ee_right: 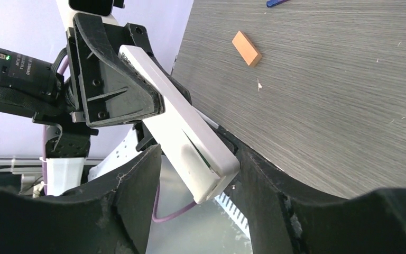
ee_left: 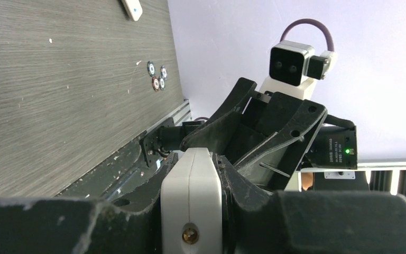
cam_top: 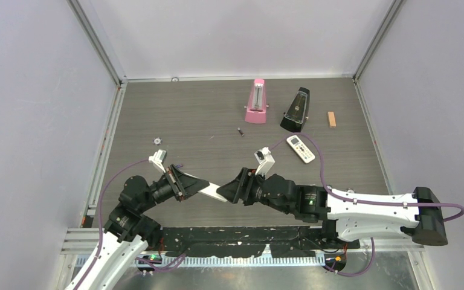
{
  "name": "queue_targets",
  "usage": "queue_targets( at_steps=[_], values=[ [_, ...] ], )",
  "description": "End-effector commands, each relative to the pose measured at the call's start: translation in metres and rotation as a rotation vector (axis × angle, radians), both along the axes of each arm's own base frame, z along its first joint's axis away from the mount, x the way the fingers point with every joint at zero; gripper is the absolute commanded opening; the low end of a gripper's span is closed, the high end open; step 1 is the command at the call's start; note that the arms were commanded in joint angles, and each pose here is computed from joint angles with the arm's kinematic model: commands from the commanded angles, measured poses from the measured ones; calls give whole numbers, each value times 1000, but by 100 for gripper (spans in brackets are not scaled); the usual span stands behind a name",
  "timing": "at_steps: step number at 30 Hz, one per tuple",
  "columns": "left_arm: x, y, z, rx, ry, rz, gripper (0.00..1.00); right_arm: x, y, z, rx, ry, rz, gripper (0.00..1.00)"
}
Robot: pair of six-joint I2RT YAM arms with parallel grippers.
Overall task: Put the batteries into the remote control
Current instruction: Load the battery cover into the remote control.
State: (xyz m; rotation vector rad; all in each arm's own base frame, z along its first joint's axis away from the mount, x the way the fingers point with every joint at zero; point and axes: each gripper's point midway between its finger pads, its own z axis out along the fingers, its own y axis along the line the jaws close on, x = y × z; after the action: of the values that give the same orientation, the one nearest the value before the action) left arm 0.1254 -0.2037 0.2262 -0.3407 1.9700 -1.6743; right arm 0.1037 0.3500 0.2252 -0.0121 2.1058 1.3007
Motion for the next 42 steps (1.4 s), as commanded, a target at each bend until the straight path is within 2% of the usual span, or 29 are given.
queue_targets(
  at_steps=[1, 8, 12, 32, 42],
  values=[
    [-4, -1, 36, -93, -71, -13, 0, 4, 3, 29, 140, 10, -34, 59],
    [-1, 0, 34, -150, -26, 4, 0, 1, 3, 26, 153, 20, -23, 55],
    [-1, -2, 33, -186, -14, -7, 0, 0, 1, 24, 166, 31, -24, 47],
    [4, 5, 41, -204, -41, 55, 0, -4, -10, 25, 174, 36, -18, 24],
    [5, 9, 51, -165, -108, 76, 0, -7, -17, 28, 194, 27, -7, 8]
  ],
)
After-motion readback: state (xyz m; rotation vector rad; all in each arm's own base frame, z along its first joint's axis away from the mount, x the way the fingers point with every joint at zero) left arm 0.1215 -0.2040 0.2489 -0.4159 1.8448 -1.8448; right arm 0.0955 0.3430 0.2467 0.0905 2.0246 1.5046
